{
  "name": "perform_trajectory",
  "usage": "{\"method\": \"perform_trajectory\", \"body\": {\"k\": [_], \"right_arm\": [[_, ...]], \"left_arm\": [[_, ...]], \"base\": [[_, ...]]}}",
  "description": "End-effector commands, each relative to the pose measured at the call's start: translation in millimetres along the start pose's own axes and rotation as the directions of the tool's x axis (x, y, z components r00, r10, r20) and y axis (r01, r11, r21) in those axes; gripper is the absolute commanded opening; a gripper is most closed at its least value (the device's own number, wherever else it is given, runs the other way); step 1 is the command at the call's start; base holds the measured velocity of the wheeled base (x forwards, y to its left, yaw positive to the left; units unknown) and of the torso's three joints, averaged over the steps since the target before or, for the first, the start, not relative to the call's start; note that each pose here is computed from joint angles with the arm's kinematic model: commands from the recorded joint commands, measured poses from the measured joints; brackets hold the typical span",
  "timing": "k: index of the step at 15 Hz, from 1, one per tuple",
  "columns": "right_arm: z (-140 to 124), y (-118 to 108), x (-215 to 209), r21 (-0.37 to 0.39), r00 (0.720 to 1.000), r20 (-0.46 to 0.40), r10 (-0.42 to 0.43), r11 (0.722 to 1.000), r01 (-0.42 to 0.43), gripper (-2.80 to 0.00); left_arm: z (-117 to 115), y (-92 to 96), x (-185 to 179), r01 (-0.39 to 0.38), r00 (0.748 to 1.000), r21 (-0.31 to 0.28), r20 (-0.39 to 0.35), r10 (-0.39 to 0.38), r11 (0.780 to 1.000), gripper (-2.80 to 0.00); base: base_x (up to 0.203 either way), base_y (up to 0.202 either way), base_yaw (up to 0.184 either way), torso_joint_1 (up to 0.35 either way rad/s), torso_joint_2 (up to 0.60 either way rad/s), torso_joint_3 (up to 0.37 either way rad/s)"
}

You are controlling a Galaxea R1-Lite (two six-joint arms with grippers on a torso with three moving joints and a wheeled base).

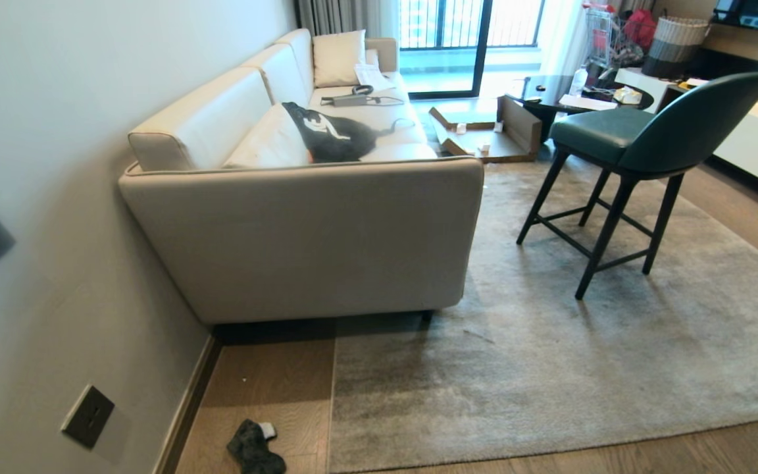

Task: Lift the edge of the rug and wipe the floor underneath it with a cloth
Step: Pick up the rag

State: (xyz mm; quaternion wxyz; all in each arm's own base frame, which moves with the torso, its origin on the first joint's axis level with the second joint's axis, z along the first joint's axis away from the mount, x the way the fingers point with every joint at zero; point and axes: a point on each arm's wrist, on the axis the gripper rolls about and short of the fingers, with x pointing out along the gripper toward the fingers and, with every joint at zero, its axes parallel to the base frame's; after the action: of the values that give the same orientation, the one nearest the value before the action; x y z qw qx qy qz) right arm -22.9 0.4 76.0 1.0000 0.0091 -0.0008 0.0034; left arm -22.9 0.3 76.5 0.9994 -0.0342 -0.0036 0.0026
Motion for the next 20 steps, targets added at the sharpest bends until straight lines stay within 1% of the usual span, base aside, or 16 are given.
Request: {"method": "perform_trajectory", "body": {"k": [1, 11, 20], "right_arm": [[0.0, 0.0, 0.1, 0.000, 1.000, -0.002, 0.001, 1.000, -0.001, -2.80], [0.0, 0.0, 0.1, 0.000, 1.000, -0.002, 0.001, 1.000, -0.001, -2.80], [0.0, 0.0, 0.1, 0.000, 1.000, -0.002, 0.001, 1.000, -0.001, -2.80]], "left_arm": [[0.0, 0.0, 0.0, -0.001, 1.000, -0.001, 0.001, 0.001, 1.000, -2.80], [0.0, 0.0, 0.0, -0.001, 1.000, -0.001, 0.001, 0.001, 1.000, -2.80], [0.2, 0.0, 0.0, -0.004, 1.000, -0.005, 0.002, 0.004, 1.000, -2.80]], "base": [[0.000, 0.000, 0.000, 0.000, 0.00, 0.000], [0.000, 0.000, 0.000, 0.001, 0.00, -0.007], [0.000, 0.000, 0.000, 0.002, 0.00, -0.181]]}}
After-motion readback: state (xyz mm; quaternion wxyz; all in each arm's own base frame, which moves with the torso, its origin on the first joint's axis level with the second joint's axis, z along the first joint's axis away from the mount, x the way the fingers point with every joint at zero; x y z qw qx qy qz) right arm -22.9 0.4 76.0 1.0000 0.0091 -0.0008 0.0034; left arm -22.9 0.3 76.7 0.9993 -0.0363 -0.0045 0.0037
